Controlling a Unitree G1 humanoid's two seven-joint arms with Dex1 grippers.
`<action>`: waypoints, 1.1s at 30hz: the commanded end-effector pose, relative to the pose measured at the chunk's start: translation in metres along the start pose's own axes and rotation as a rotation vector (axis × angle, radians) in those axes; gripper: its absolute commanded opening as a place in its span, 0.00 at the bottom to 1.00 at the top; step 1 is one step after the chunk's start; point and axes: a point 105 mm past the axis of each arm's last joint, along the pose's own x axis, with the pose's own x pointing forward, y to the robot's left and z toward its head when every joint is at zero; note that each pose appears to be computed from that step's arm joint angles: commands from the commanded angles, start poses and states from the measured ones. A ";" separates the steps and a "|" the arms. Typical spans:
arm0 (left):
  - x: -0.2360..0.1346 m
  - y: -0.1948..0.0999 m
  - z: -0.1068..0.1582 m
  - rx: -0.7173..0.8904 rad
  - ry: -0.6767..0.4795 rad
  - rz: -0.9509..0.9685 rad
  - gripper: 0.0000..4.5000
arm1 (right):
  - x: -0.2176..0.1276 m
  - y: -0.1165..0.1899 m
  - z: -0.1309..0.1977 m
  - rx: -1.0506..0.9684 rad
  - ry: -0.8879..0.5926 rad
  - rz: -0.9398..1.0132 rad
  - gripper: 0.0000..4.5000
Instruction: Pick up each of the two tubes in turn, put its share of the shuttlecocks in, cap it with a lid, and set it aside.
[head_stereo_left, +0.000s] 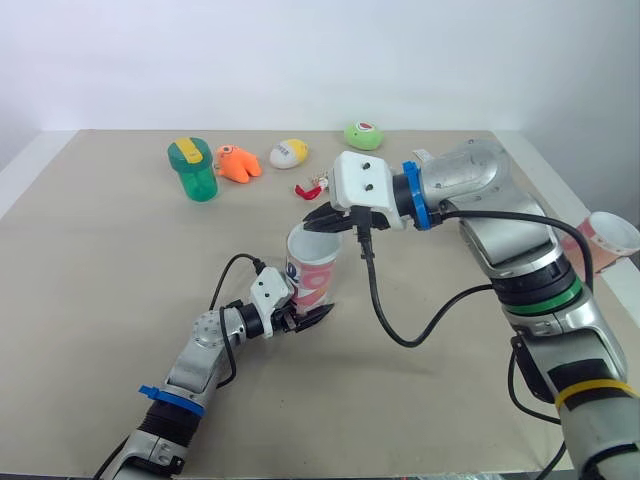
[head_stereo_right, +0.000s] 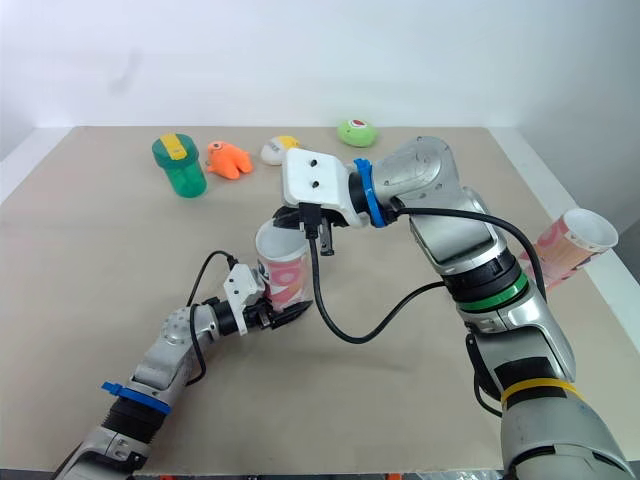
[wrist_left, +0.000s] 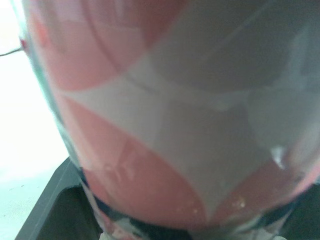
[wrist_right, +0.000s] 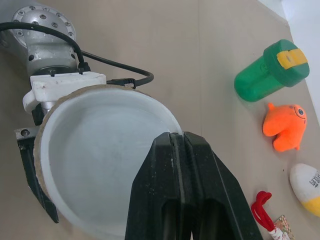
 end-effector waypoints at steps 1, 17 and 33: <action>-0.003 -0.008 -0.025 -0.058 0.086 -0.018 0.77 | -0.013 -0.013 0.016 -0.053 -0.032 -0.060 0.04; -0.001 -0.009 -0.025 -0.058 0.086 -0.023 0.77 | -0.006 -0.009 0.016 -0.054 -0.029 -0.037 0.04; -0.001 -0.008 -0.025 -0.057 0.088 -0.022 0.77 | 0.012 0.008 0.010 -0.047 -0.031 -0.001 0.04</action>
